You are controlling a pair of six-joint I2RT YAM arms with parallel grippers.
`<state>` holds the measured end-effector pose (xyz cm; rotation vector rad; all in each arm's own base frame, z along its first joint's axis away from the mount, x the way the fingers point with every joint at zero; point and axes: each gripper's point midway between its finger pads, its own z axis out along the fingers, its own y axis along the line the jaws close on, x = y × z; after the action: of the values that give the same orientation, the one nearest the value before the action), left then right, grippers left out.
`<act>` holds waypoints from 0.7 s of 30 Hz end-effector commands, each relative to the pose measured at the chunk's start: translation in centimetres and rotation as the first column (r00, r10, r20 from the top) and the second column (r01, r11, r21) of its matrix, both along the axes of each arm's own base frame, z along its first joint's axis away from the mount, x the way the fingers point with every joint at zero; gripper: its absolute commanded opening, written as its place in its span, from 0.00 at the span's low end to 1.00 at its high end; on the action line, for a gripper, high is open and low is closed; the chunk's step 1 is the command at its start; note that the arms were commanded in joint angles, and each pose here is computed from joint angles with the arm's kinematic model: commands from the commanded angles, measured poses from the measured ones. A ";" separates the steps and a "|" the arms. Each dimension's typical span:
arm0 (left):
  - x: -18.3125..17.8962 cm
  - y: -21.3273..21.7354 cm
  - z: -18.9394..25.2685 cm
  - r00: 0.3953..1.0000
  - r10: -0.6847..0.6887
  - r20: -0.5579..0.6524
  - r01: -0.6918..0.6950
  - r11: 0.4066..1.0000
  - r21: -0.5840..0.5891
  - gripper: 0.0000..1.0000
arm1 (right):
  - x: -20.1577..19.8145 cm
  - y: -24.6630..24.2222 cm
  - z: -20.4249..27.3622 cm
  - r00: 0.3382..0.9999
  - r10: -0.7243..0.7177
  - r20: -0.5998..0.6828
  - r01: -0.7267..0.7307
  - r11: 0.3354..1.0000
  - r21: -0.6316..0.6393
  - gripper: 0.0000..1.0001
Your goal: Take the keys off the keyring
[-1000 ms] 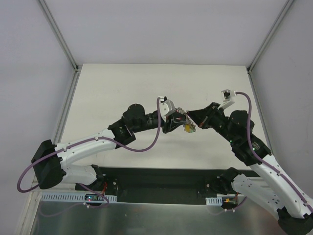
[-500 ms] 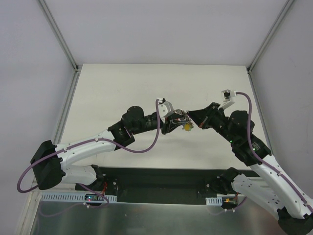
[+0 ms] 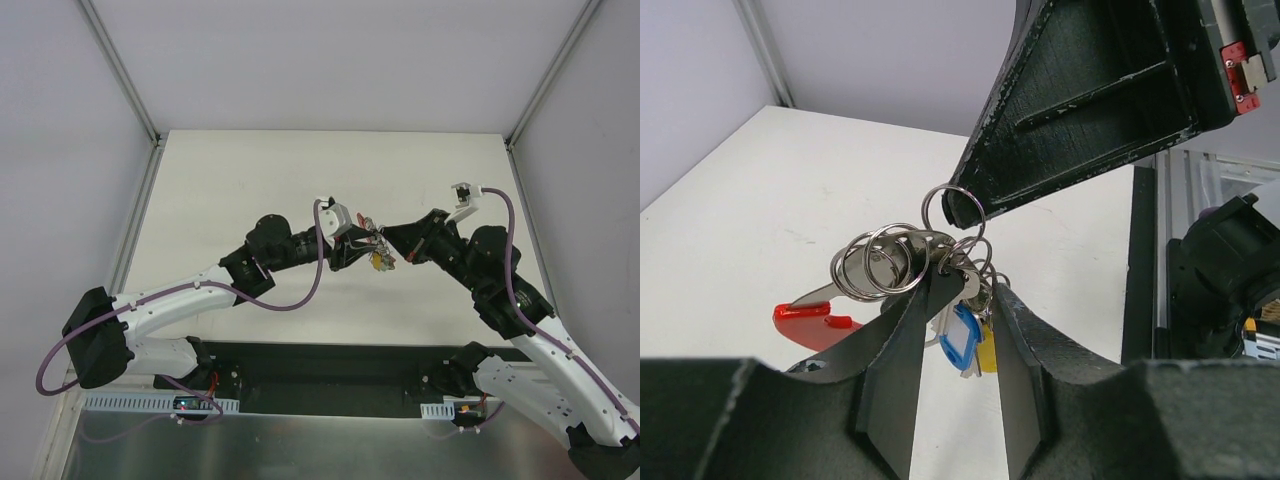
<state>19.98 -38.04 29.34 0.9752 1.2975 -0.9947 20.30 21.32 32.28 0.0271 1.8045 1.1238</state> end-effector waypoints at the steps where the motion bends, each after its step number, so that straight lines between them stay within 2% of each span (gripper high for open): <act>1: -0.7 0.4 4.4 0.998 -0.050 0.048 0.057 0.989 -0.134 0.32 | -0.5 0.5 3.4 0.996 0.030 0.086 -0.038 0.995 0.087 0.01; 8: -0.9 -0.1 4.3 0.995 -0.084 0.048 0.090 0.988 -0.128 0.32 | -0.5 0.5 3.4 0.995 0.035 0.088 -0.043 0.995 0.089 0.00; 16: -2.9 -0.5 4.8 0.978 -0.198 0.071 0.205 0.971 -0.123 0.33 | -0.3 0.7 2.9 0.996 0.035 0.080 -0.042 0.996 0.083 0.00; 21: -2.7 -0.6 4.5 0.978 -0.194 0.075 0.201 0.973 -0.115 0.33 | -0.4 0.7 3.1 0.996 0.040 0.082 -0.047 0.995 0.086 0.00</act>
<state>17.77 -38.41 30.63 1.0513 1.2080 -1.1421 20.22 21.57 32.62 0.0135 1.7891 1.1422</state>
